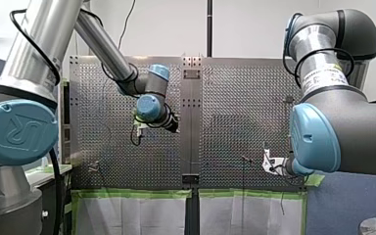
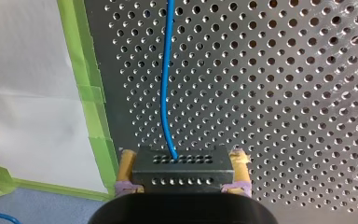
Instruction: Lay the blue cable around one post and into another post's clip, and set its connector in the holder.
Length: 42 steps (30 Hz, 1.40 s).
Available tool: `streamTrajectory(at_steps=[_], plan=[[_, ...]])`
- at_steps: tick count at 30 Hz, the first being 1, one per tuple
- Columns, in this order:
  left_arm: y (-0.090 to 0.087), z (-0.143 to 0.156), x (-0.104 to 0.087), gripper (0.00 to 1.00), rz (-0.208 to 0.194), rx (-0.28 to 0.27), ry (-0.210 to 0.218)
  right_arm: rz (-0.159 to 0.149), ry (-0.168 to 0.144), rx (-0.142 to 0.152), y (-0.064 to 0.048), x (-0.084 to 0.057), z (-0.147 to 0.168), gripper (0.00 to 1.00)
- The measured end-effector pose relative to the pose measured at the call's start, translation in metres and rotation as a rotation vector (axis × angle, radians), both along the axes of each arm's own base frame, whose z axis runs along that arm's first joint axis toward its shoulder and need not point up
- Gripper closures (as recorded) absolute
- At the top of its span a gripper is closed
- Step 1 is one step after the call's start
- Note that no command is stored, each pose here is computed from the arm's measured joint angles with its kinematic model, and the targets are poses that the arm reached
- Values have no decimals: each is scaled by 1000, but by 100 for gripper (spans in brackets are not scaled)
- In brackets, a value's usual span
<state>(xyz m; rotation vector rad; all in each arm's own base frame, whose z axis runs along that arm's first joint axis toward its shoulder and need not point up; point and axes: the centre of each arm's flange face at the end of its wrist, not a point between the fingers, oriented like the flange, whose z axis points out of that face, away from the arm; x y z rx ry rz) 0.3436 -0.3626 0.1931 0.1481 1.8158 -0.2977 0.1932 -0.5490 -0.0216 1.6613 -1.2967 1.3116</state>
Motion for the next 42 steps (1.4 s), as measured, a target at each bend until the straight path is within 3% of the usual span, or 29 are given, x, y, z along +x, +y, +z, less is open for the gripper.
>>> streamTrajectory(at_steps=[9, 16, 24, 31, 42], plan=[[-44, -20, -9, 0, -70, -47, -27, -1, 0, 1, 0, 0, 0, 100], [-72, -46, -31, 0, -122, -83, -24, -5, 0, 1, -1, -2, 0, 100], [-98, -47, -58, 0, -185, -141, -48, -8, 0, 1, -1, -4, 0, 100], [-124, -63, -88, 0, -249, -159, -25, -8, -1, 1, -1, -4, 0, 100], [-173, -87, -118, 0, -339, -178, 1, -5, 0, 3, -1, -3, 0, 100]])
